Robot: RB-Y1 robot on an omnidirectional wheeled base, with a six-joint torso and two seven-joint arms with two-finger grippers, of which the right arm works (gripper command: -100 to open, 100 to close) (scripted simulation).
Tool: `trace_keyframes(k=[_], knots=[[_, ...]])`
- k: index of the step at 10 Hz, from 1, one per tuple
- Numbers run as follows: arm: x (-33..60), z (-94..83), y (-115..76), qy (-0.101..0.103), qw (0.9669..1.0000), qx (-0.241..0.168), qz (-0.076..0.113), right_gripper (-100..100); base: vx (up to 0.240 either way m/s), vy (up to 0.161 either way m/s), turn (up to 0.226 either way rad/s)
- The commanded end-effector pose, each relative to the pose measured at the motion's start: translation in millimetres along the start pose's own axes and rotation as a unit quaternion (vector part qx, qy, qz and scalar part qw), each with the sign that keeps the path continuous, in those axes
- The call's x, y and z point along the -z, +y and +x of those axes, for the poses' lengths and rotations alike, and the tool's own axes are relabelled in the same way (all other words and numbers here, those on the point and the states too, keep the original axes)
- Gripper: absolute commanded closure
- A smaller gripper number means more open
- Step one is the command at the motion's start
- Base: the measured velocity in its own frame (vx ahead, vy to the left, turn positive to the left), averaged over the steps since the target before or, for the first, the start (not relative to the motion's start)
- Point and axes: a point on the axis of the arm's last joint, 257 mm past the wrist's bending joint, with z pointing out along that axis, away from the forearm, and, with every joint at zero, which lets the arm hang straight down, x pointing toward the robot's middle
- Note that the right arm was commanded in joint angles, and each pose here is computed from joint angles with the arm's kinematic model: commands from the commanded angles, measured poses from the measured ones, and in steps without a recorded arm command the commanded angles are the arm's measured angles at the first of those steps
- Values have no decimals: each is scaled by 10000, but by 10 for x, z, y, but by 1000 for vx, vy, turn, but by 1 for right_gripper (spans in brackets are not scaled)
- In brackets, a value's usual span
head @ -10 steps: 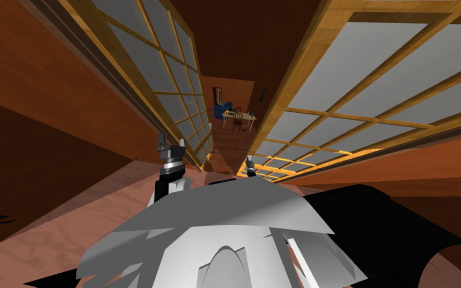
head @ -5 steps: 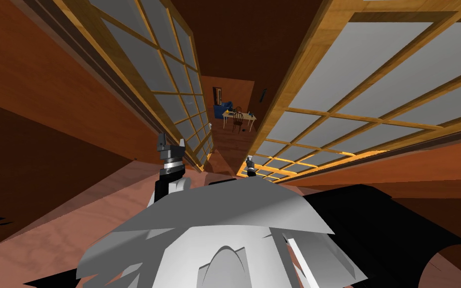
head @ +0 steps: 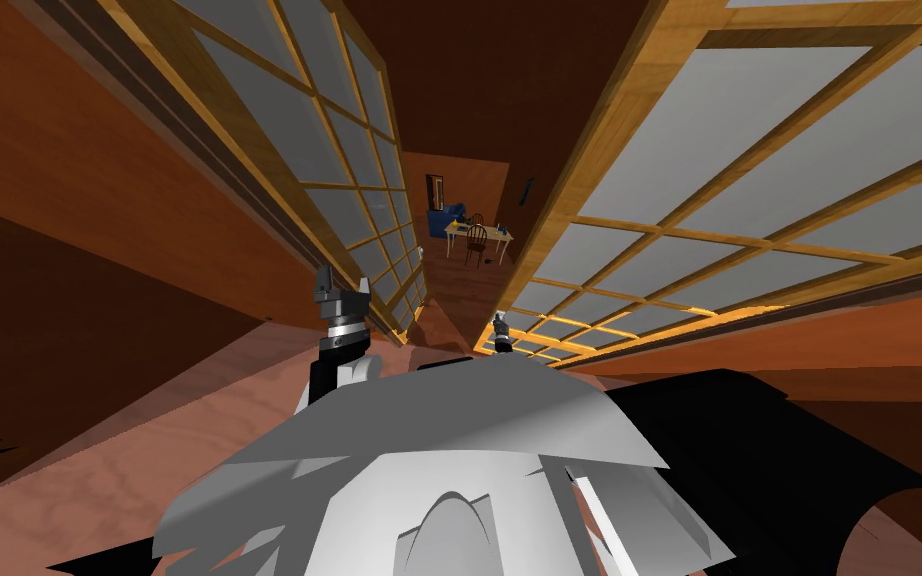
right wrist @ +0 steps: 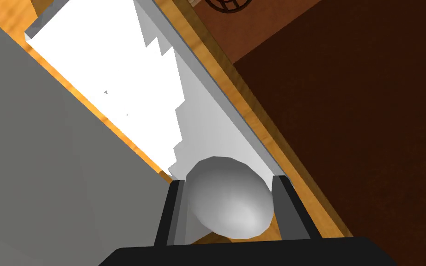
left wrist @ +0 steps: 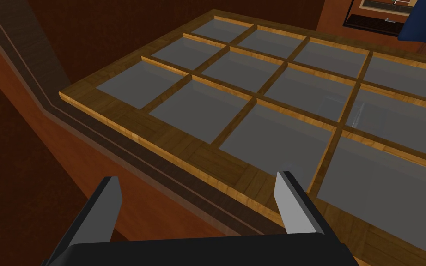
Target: Push the door open
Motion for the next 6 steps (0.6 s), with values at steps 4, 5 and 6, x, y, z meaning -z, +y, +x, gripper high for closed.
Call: trace_keyframes(k=[4,5,6], knots=[[-26,-85,-64,-120,9981,-604,83,100,39,-9,-2],[-35,-99,-80,-151,9965,-814,107,100,31,-12,0],[-35,-99,-80,-151,9963,-836,107,100,27,-5,6]])
